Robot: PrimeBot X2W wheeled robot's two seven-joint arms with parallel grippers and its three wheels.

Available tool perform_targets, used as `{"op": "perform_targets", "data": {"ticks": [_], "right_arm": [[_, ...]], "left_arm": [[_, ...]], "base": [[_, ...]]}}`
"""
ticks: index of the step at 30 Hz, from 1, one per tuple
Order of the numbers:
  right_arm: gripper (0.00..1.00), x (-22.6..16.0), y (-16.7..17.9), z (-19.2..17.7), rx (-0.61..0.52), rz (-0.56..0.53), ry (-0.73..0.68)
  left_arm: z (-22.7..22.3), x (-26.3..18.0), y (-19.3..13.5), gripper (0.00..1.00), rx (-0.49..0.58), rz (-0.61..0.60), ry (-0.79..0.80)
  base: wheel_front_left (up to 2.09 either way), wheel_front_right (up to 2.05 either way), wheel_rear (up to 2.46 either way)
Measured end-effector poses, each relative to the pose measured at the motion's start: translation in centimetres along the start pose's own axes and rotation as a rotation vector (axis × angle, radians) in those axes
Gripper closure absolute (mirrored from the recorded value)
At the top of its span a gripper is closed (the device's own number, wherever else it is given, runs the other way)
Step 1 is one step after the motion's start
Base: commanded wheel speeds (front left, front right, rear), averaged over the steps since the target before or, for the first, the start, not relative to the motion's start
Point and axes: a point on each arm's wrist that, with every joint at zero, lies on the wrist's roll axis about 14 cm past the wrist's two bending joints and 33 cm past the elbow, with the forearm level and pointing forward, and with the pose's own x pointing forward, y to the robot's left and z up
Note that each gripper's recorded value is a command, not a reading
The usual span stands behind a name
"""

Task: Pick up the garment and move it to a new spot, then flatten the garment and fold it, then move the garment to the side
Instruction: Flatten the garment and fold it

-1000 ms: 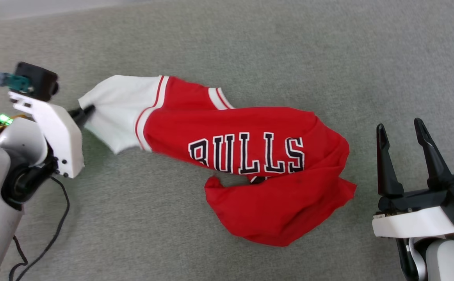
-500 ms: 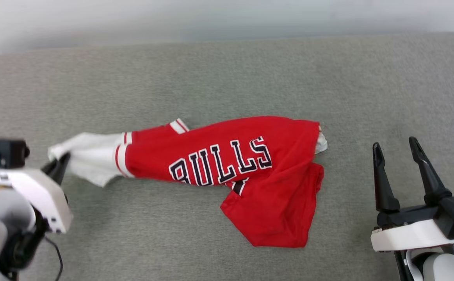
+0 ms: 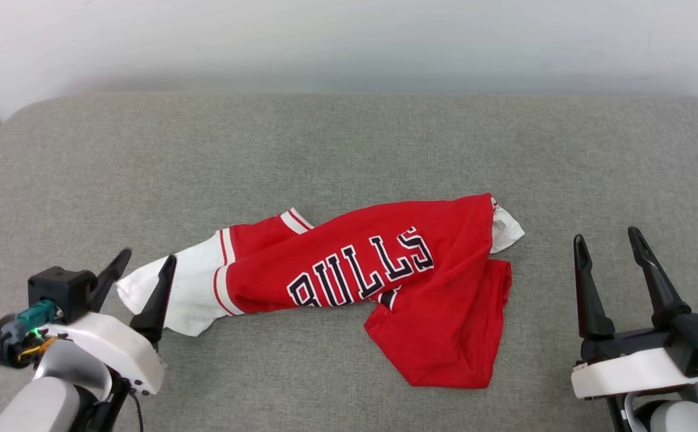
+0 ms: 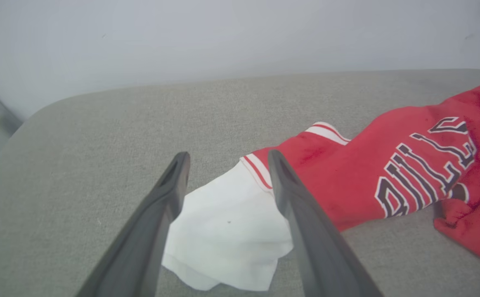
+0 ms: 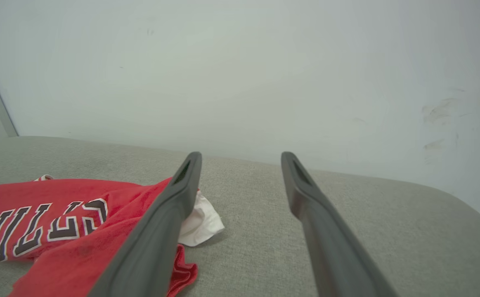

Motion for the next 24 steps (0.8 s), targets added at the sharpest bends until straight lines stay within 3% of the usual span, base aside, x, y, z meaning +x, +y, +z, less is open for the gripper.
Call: {"op": "perform_targets", "data": {"ticks": [7,13,17,24], "right_arm": [[0.00,-0.1,-0.2,0.1,-0.030,-0.002,0.001],[0.00,0.9,0.6,-1.1,-0.033,0.043,0.055],[0.00,2.3,0.2,-3.0,-0.061,0.099,0.207],[0.00,4.0,1.6,-8.1,-0.046,0.280,0.626]], "left_arm": [[4.9,-1.6,-1.9,0.00,0.063,-0.036,-0.298],[6.5,-3.0,-2.6,0.00,0.101,0.001,-0.401],[6.6,-3.4,-3.0,0.00,0.075,0.029,-0.426],[3.6,-3.1,-2.1,0.00,0.031,0.052,-0.346]], "base": [[0.00,0.00,0.00],[0.00,0.00,0.00],[0.00,0.00,0.00],[0.00,0.00,0.00]]}}
